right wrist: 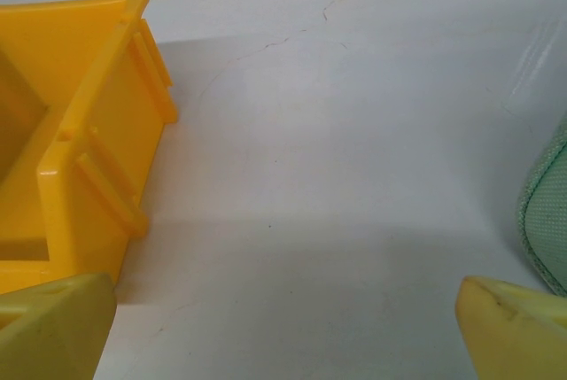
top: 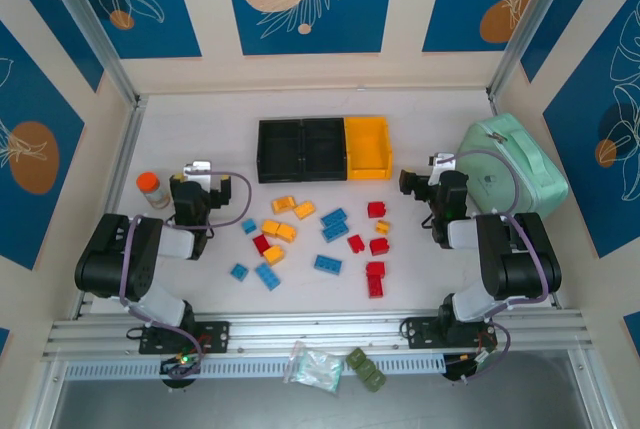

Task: Sort the legos into containers by color
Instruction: Pick up the lego from the center of the table.

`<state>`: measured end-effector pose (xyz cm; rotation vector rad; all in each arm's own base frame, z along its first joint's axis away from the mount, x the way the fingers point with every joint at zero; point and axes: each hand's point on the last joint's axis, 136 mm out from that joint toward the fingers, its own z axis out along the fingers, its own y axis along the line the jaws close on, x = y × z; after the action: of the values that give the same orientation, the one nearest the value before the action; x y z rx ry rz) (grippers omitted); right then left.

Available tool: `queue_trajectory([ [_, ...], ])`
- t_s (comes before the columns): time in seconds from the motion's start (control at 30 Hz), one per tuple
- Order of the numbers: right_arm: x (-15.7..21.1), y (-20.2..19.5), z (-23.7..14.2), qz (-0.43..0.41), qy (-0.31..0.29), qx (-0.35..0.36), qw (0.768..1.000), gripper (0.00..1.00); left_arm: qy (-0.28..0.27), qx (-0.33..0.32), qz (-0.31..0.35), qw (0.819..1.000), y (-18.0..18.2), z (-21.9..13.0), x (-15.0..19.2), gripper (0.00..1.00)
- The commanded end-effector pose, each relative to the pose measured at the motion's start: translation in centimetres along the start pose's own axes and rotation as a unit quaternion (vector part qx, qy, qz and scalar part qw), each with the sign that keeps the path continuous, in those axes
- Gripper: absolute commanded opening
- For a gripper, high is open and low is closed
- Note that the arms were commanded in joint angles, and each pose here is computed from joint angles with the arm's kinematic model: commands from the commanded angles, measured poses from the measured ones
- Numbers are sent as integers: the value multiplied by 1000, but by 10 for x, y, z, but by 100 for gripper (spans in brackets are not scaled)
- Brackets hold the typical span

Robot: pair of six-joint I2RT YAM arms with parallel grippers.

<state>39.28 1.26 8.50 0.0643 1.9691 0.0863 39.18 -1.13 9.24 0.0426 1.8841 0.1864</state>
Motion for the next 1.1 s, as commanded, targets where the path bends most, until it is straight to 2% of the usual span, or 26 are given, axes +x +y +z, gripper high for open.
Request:
queue_trajectory([
  [0.0, -9, 2, 0, 2, -13, -8, 1000, 99, -10, 3, -1, 1000, -2, -1, -4, 99],
  [0.73, -13, 2, -1, 2, -15, -2, 1000, 99, -4, -5, -16, 1000, 5, 1, -4, 99],
  [0.9, -30, 14, 0, -13, 26, -26, 999, 99, 13, 24, 0, 1000, -3, -3, -20, 99],
  [1.07, -53, 22, -14, -5, 28, -22, 999, 99, 18, 5, -11, 1000, 8, -11, -45, 99],
])
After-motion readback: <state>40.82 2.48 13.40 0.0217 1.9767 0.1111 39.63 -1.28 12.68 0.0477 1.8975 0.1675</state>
